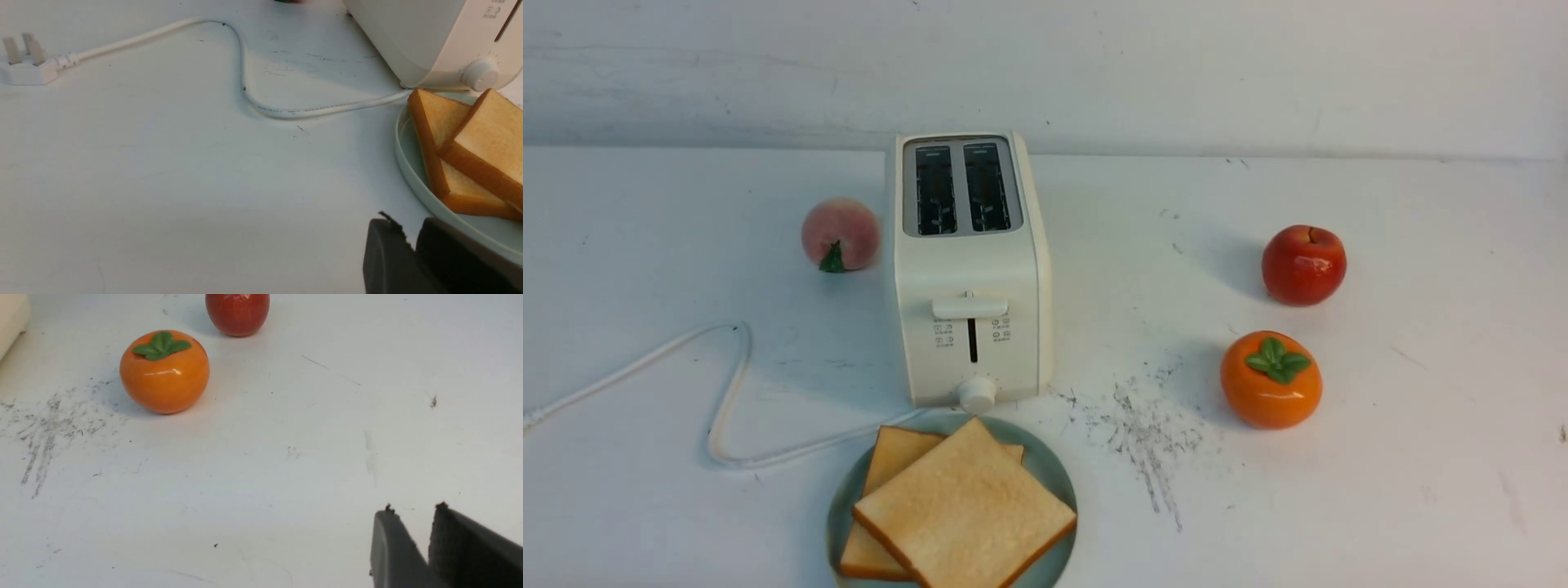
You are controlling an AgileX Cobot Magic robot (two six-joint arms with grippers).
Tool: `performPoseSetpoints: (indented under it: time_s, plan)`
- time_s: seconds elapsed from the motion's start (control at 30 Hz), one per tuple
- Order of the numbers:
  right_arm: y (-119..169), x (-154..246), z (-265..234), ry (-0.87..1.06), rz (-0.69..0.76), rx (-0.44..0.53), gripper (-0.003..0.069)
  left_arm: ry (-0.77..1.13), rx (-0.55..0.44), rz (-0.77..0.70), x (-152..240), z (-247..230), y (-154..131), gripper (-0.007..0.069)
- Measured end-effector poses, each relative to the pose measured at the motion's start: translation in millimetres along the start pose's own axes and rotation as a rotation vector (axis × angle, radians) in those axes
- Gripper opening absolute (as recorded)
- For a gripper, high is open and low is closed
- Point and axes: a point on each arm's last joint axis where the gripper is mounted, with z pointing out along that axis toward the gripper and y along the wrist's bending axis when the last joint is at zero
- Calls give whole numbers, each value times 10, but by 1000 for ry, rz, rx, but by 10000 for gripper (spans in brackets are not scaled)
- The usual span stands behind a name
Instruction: Take toasted bread from bread machine on white table place on plate.
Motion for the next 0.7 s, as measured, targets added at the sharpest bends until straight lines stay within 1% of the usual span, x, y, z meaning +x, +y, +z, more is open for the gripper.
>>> performPoseSetpoints:
  time_s: [0.7]
  plan:
    - [0,0,0,0,0,0,180,0,0,0,0,0,0,127]
